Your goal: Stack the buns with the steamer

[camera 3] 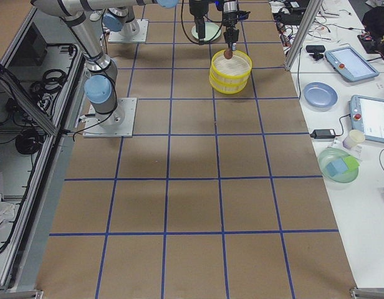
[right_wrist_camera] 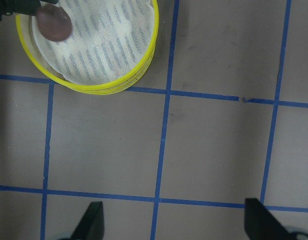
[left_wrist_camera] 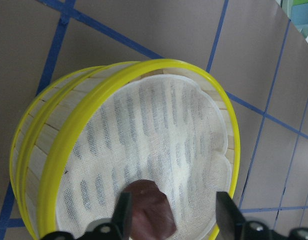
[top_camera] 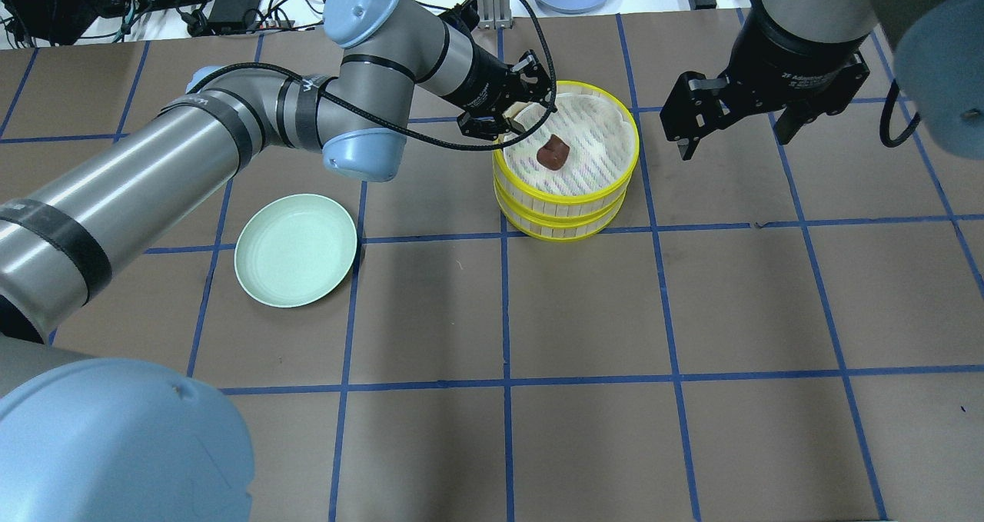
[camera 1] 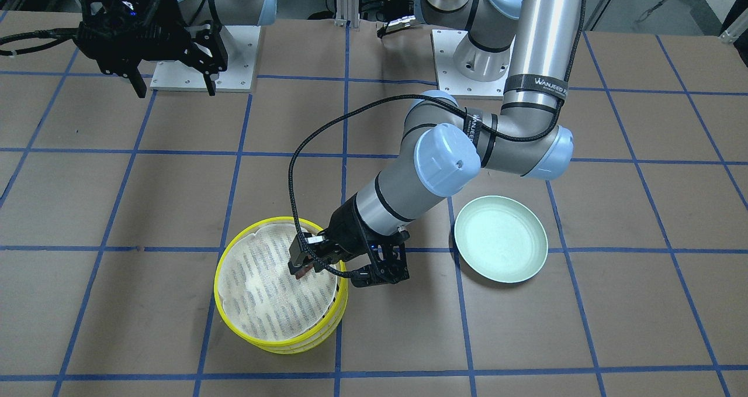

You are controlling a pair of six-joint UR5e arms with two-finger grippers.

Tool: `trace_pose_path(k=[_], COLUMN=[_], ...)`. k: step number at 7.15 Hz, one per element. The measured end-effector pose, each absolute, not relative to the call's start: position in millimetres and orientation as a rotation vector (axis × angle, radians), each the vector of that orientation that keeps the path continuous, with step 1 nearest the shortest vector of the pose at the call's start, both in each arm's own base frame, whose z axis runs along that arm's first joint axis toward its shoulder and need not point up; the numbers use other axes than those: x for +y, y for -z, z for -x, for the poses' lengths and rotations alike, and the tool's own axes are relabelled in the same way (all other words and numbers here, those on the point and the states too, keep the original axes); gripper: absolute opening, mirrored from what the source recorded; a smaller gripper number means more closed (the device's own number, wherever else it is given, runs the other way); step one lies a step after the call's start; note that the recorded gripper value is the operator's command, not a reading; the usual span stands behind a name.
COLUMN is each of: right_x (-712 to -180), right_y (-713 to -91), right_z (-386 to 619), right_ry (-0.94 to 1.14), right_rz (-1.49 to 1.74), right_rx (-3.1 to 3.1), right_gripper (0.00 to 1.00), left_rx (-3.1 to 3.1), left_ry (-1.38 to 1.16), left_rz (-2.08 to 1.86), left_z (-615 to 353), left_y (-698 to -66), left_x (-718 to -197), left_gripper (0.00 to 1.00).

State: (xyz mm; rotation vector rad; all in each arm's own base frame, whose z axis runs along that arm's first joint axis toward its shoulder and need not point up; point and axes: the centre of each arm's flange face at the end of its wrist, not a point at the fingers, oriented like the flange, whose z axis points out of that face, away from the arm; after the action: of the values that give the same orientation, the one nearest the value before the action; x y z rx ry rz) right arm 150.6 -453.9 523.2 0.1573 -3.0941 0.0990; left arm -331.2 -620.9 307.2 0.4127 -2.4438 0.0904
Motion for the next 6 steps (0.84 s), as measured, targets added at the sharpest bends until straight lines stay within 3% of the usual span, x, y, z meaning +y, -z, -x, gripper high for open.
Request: trace_pose_path(k=[3,6], right_x=[-453.7,-453.3], right_y=[-523.5,-524.5], right_z=[-150.2,-150.3], right_ry=[-0.098,-0.102], right_rz=[-0.15,-0.147], right_rx=[-3.093,-3.094], right_gripper=[1.0,1.0], left_rx=[-2.504,-2.784], left_ry=[-0.142,-0.193], left_rz=[-0.314,-0.021], left_z=[322.9,242.6], left_y=[-340.4,-393.3], left_x=[-623.9,-623.4], left_gripper=[1.0,1.0])
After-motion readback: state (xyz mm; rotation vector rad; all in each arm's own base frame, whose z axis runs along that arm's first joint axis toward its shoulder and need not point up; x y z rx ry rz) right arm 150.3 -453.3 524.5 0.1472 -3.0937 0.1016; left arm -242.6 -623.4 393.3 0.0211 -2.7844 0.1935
